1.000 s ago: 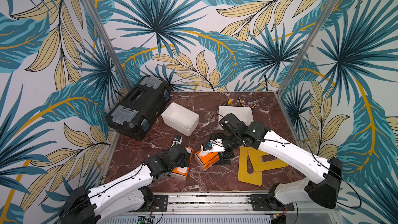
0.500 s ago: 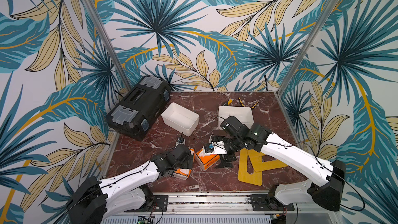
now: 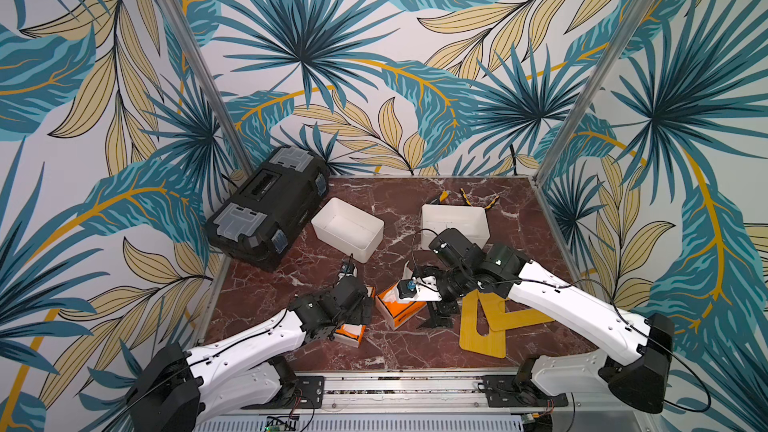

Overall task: Put the tissue paper into the tissue box
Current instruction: Adjust the paper towel at the center of the board.

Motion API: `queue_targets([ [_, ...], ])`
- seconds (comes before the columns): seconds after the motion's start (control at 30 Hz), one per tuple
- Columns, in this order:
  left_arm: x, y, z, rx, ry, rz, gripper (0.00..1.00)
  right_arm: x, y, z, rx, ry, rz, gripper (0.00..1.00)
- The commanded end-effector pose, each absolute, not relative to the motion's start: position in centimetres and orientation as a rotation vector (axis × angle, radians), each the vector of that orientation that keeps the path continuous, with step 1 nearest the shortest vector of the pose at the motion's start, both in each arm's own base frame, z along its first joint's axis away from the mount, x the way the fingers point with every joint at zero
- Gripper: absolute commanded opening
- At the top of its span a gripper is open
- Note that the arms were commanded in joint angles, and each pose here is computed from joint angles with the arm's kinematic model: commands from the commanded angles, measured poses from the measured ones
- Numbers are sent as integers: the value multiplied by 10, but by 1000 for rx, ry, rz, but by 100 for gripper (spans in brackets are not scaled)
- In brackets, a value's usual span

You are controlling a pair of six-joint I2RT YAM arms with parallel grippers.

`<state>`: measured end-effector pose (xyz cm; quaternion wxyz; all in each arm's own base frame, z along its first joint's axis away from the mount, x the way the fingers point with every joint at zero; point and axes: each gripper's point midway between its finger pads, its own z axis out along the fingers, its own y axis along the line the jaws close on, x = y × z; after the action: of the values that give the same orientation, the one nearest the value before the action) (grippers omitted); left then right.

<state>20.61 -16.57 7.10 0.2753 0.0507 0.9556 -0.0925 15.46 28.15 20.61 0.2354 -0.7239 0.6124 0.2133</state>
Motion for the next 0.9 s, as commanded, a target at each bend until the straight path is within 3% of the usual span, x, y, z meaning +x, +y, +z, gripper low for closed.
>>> queue_targets([
  [0.0,205,-165,66,140,2585,-230,100,144,277,203,-1988,1696,623,100],
  [0.4,217,-148,75,91,2508,-109,100,144,278,195,-1956,1737,646,100],
  [0.53,226,-127,82,-15,2438,-44,89,144,279,193,-1949,1744,651,100],
  [0.87,236,-52,97,-420,2263,-32,76,148,293,194,-1905,1722,709,100],
])
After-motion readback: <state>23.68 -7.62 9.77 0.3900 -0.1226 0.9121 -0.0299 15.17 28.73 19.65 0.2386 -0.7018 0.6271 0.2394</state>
